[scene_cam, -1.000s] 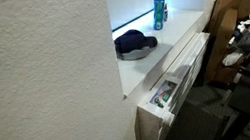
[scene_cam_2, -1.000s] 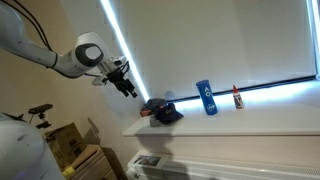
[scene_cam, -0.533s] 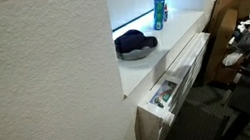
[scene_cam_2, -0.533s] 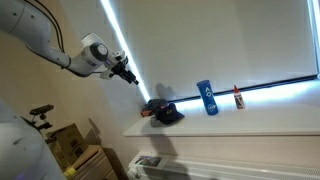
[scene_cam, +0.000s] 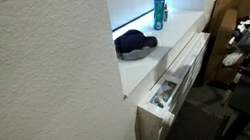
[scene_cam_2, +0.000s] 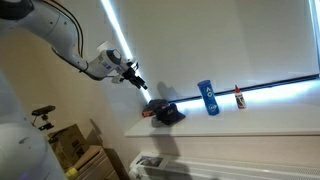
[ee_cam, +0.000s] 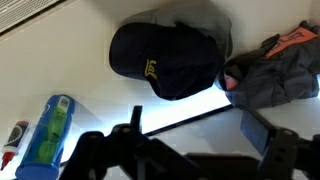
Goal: Place the black cap on the blue can, move the gray cap to the right, and move the bottle to the left
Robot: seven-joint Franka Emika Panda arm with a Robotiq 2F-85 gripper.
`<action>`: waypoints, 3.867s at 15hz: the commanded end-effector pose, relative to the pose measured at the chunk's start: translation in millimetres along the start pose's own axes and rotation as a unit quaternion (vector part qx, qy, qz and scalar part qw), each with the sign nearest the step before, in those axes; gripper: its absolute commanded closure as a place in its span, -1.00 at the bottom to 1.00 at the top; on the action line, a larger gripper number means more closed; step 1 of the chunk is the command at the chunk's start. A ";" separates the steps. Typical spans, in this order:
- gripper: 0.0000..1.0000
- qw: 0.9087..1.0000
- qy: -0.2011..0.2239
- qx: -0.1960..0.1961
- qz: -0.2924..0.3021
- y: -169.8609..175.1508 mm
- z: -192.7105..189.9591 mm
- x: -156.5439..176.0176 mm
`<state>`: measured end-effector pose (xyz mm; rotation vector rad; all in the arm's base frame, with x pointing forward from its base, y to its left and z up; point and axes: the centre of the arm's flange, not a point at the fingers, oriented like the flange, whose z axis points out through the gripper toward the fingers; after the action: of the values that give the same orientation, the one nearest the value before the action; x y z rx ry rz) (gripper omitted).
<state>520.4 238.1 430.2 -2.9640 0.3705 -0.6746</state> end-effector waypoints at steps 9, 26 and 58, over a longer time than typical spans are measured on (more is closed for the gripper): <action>-1.00 0.986 -0.118 -0.065 0.101 42.7 152.4 -3.7; -1.00 0.970 -0.110 0.002 0.216 -8.7 163.0 27.8; 0.55 0.951 -0.144 -0.045 0.271 17.1 238.5 29.8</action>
<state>651.0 224.6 227.3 -2.7572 1.1404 -0.1460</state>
